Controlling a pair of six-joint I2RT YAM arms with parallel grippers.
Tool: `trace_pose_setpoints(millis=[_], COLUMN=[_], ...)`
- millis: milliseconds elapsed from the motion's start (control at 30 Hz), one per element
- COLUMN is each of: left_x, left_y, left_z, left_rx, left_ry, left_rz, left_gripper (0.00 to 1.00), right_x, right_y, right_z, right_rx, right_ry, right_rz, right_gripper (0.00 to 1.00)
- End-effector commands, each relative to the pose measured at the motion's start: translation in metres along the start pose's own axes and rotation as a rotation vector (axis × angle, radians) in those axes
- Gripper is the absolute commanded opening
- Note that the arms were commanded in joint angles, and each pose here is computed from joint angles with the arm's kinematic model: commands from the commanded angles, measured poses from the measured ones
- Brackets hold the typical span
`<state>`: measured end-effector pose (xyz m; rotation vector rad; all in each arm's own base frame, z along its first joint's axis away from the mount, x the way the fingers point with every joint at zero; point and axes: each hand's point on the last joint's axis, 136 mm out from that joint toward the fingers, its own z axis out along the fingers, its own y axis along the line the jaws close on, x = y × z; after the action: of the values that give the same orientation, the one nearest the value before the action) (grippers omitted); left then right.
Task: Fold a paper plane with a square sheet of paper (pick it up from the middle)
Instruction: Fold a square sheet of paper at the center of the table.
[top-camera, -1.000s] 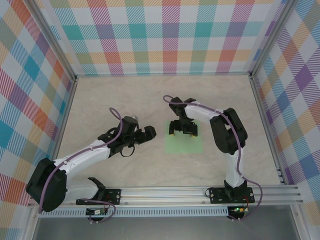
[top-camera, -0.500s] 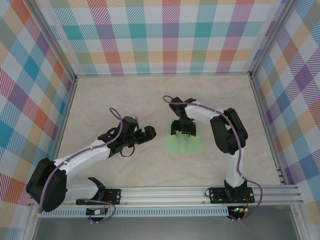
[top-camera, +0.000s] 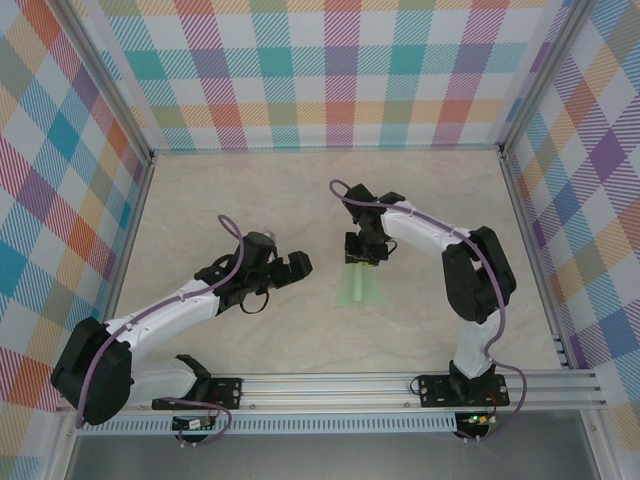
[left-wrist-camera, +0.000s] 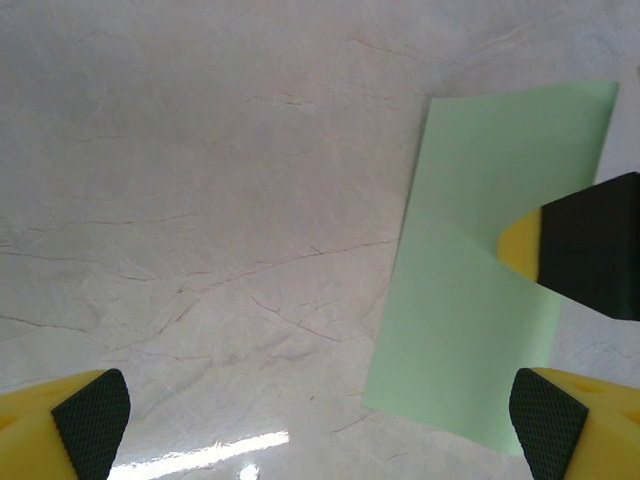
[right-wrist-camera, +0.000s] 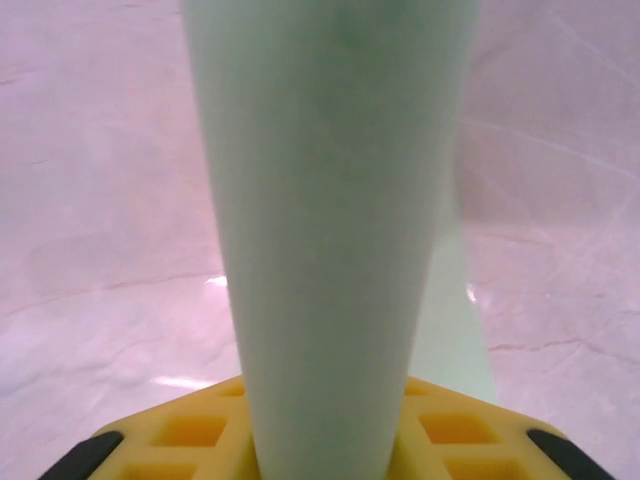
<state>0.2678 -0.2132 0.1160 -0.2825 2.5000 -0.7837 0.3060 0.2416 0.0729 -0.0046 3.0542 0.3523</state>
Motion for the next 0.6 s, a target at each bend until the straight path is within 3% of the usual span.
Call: trace_pose_setpoints(millis=[0, 133, 267, 467, 567], left_x=[-0.002, -0.002, -0.006, 0.002, 0.009], left_y=[-0.006, -0.012, -0.024, -0.024, -0.017], left_z=[-0.006, -0.004, -0.005, 0.012, 0.023], left_rx=[0.004, 0.066, 0.162, 0.171, 0.149], left_ry=[-0.003, 0.037, 0.070, 0.149, 0.186], left_rz=[0.006, -0.032, -0.067, -0.084, -0.100], left_gripper=[1.00, 1.00, 1.00, 0.98, 0.96], right_x=[0.006, 0.007, 0.005, 0.008, 0.011], right_y=[0.036, 0.081, 0.097, 0.073, 0.054], right_z=[-0.022, -0.049, -0.056, -0.008, 0.013], right_rx=[-0.206, -0.508, -0.725, -0.685, -0.592], right_ry=[0.001, 0.000, 0.047, 0.125, 0.136], right_rz=[0.005, -0.004, 0.034, 0.100, 0.114], right_gripper=[0.30, 0.32, 0.35, 0.36, 0.39])
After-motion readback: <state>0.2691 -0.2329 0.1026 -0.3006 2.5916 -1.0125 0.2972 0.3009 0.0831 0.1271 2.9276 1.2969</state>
